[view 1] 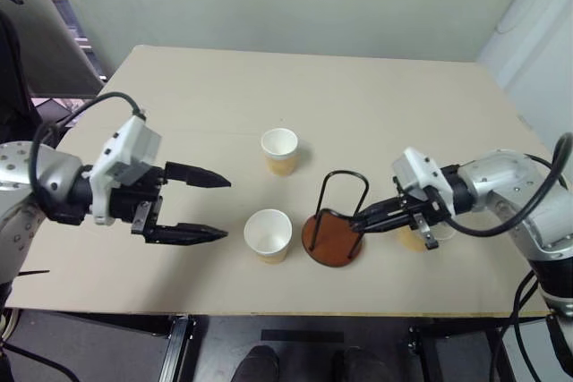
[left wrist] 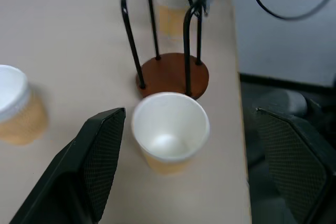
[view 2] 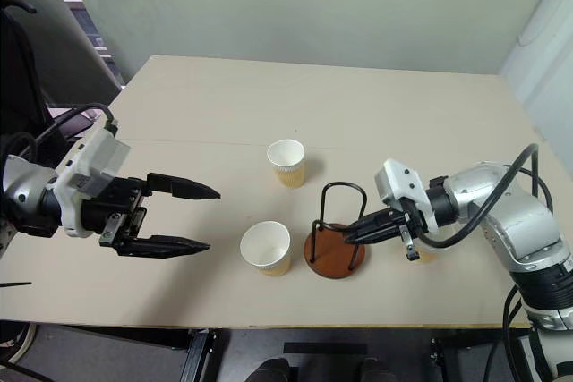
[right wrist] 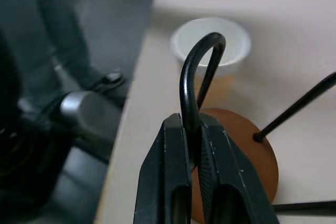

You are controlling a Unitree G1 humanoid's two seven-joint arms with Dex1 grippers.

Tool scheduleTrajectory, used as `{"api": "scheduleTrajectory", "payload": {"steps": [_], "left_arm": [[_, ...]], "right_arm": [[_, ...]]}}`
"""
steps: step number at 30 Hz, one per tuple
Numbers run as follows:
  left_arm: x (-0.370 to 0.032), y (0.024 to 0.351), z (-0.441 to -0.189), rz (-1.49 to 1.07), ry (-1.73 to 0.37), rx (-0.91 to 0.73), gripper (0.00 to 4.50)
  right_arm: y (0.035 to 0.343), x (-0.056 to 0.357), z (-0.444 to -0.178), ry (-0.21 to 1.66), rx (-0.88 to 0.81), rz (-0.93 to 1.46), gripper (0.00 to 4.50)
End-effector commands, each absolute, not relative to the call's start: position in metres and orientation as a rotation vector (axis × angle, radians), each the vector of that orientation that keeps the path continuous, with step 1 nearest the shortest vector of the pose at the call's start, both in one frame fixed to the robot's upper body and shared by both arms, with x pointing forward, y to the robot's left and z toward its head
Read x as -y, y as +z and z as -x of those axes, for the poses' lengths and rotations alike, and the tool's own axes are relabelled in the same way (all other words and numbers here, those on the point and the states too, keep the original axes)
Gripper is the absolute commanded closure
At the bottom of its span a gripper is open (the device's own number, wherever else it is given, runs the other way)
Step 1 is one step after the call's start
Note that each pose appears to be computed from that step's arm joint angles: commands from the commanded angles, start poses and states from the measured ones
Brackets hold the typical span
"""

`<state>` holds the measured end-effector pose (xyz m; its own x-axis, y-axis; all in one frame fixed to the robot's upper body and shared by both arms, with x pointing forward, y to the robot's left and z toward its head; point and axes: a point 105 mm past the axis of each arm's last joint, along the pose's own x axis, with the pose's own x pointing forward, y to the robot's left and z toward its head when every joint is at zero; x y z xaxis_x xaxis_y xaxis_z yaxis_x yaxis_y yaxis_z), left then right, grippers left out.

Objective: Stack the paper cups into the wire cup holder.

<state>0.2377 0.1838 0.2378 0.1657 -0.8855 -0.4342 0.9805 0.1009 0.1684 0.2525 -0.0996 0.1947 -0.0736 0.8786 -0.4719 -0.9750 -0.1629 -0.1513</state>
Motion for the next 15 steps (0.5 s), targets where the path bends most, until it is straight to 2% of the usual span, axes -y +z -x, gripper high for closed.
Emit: {"api": "scheduleTrajectory", "payload": {"steps": [1,13,15], "left_arm": [[-0.181,0.238,-0.236,-0.553,-1.416,-0.255,0.28],[-0.177,0.235,-0.23,-0.56,-1.434,-0.275,0.28],[-0.176,0.236,-0.23,-0.558,-1.432,-0.269,0.28]], "right_arm": [[0.193,0.102,-0.25,1.684,-0.216,0.639,4.47],[0.18,0.096,-0.258,1.717,-0.212,0.721,4.47],[0.183,0.094,-0.259,1.722,-0.216,0.731,3.89]]}}
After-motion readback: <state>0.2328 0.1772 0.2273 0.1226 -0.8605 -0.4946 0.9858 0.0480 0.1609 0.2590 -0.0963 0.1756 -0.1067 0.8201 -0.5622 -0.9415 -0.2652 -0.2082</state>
